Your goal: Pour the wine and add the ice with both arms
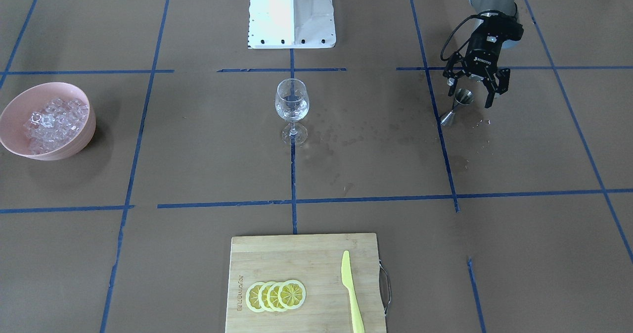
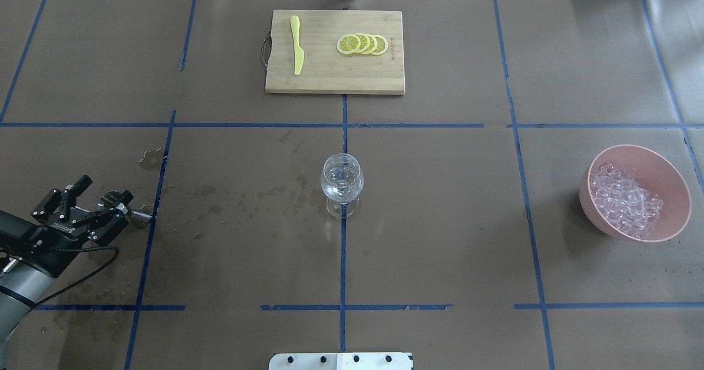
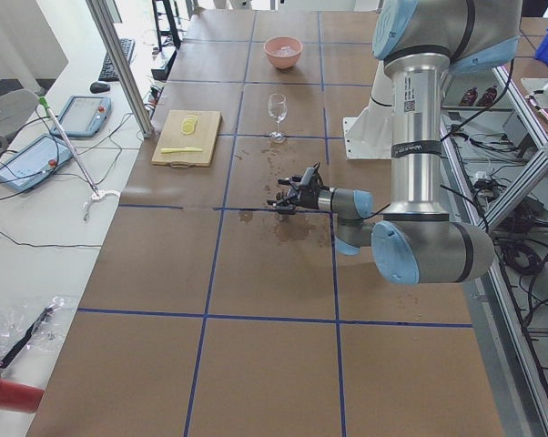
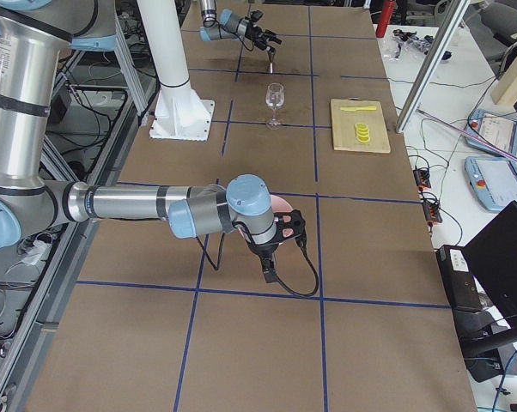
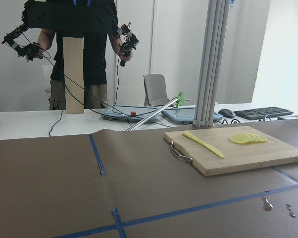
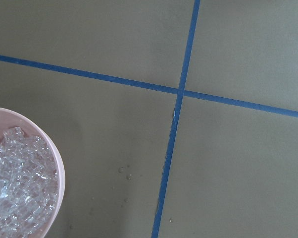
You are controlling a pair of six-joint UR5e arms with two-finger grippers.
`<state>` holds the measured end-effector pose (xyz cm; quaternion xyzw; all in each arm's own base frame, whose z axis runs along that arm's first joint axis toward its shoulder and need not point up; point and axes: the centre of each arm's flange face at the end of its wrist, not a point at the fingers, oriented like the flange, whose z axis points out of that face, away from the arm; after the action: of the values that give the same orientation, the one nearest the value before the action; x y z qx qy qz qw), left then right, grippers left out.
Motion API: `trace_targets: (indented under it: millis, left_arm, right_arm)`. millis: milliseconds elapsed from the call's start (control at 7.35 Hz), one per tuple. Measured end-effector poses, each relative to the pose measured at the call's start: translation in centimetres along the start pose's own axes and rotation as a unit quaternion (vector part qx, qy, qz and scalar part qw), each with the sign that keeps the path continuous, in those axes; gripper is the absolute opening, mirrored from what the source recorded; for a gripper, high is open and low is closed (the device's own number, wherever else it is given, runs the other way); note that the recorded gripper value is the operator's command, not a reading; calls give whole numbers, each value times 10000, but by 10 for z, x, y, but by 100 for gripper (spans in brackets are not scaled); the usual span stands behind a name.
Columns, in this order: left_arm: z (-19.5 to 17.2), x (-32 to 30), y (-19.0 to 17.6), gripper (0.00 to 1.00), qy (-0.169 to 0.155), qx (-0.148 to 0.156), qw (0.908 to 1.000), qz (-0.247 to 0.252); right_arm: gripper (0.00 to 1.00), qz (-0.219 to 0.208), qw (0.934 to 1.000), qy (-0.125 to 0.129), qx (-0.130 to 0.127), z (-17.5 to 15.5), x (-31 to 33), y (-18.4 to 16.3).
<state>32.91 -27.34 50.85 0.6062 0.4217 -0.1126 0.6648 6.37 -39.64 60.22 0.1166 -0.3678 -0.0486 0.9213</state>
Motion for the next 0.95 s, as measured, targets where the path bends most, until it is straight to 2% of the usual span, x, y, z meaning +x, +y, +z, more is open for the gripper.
trace_targets:
  millis: [272, 544, 680, 952]
  left_arm:
    - [3, 4, -23, 100, 247, 72, 9991, 349]
    - [26, -24, -51, 100, 416, -60, 9958, 808]
    - [43, -44, -66, 100, 411, -293, 9925, 1110]
    - [80, -97, -107, 100, 233, -950, 9782, 1830]
  right_arm:
    - [100, 5, 10000, 0, -5, 1, 1, 0]
    - [100, 1, 10000, 0, -7, 1, 1, 0]
    - [100, -1, 10000, 0, -4, 1, 1, -1]
    - [100, -5, 10000, 0, 3, 0, 0, -1]
